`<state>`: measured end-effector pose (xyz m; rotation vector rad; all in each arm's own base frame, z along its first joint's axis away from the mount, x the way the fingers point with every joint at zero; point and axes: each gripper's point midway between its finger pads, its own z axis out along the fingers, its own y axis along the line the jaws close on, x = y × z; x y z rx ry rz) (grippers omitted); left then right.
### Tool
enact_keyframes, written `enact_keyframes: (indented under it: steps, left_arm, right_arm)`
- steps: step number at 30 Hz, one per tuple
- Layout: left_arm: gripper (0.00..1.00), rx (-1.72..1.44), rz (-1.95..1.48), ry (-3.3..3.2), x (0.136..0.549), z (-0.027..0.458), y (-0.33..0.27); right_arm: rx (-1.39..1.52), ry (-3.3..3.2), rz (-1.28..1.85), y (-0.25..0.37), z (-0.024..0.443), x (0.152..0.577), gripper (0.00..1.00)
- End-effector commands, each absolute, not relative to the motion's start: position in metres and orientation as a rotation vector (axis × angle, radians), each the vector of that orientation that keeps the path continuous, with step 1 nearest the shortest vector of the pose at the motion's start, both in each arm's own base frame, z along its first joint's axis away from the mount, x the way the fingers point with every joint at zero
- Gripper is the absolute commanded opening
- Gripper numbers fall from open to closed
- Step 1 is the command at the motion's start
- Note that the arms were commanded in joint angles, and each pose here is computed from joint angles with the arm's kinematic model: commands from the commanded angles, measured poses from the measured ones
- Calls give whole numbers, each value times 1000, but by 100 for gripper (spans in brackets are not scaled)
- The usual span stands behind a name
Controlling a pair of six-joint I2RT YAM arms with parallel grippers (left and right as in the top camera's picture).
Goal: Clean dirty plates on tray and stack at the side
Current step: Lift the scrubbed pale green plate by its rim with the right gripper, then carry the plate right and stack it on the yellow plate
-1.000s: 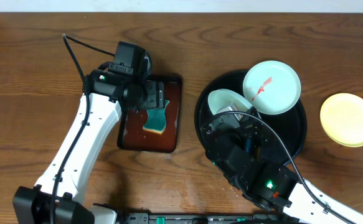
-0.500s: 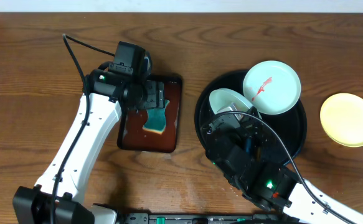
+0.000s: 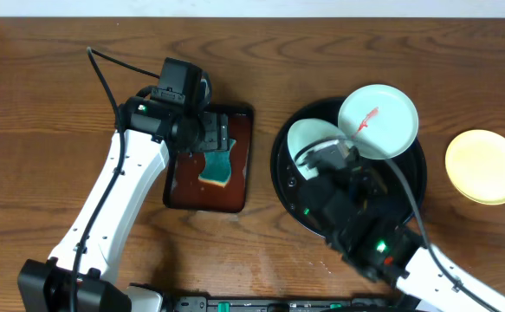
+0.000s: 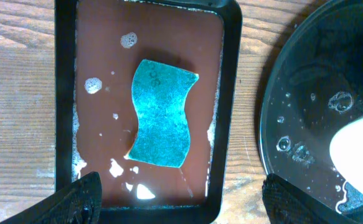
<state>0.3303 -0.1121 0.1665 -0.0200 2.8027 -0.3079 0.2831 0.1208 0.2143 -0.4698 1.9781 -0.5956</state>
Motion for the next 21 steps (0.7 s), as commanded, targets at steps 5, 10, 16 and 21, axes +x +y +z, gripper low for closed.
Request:
enact_keyframes:
  steps: [5,10,16,21]
  left_arm:
    - [83,-31,-305,2782,334,174,-110]
    - [82,-31,-305,2782,334,174,-110]
    - [83,-31,-305,2782,335,175,-110]
    - [83,-31,-305,2782,334,174,-110]
  right_arm:
    - [-107,2271,60,94,190,307,1]
    - [254,2291,287,27,191,317,1]
    - [856,2221,154,-107,167,299,1]
    - [1297,2085,103,-186,136,275,1]
